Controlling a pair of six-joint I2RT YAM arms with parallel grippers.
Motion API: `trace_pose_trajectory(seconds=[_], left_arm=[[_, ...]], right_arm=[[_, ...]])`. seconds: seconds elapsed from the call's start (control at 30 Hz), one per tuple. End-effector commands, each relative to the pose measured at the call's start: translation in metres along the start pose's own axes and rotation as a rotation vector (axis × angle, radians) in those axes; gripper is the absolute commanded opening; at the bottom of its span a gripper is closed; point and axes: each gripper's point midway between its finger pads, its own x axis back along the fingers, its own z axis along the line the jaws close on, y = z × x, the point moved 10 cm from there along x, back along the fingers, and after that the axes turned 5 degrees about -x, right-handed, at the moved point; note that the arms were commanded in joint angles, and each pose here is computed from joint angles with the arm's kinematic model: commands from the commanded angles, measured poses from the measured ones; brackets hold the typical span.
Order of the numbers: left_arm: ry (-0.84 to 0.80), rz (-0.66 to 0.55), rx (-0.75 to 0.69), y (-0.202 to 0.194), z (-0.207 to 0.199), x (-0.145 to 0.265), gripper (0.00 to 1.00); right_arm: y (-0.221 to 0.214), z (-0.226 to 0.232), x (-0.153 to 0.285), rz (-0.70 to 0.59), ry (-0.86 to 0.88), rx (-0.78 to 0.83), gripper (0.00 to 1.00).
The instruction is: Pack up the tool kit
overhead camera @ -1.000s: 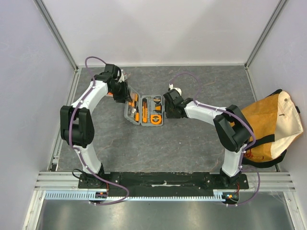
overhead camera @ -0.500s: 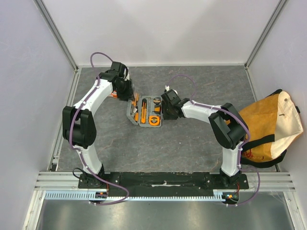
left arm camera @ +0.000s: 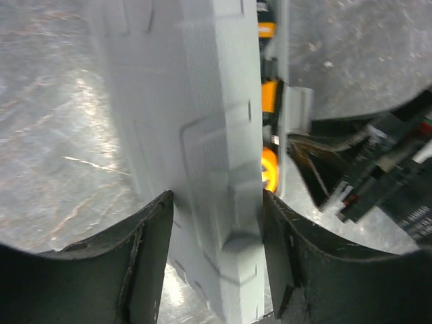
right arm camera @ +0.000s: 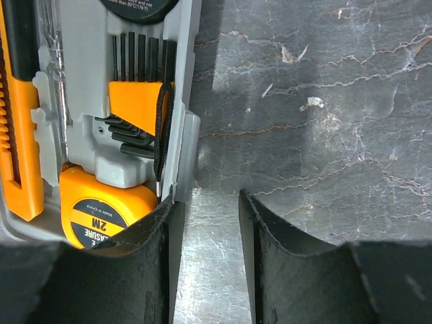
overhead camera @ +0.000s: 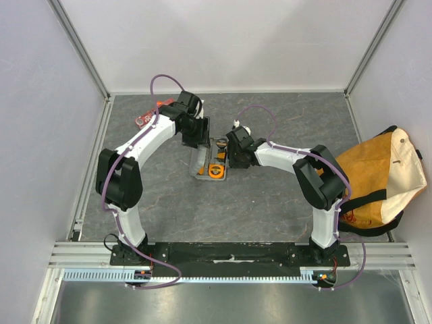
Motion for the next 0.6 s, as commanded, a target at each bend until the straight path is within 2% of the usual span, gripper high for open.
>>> trace_pose_trajectory(seconds=[0.0,0.1,0.37,0.5,0.57], left_arm=[[-0.095,-0.024,-0.024,0.003,-0.022,0.002,0.63],[-0.122,-0.021,-0.023,0.003,-0.027,0.004,0.7],[-0.125,-0.099,-0.006,0.005,-0.029,0.025,0.71],[-0.049,-0.08,0.008,0.0,-0.02,0.013,0.71],[-0.022,-0.057,0.025,-0.004,-0.013,0.005,0.71]], right_arm=[[-0.008,0.003,-0.008,0.013,-0.012,-0.02,0.44],[-0.006,-0.001,-0.003,-0.012,-0.059,-0.039,0.44],[-0.01,-0.026,0.018,-0.071,-0.237,-0.056,0.44],[0.001,-0.019,0.032,-0.119,-0.208,-0.063,0.47],[0.015,-0.01,0.044,-0.151,-0.168,-0.073,0.53]])
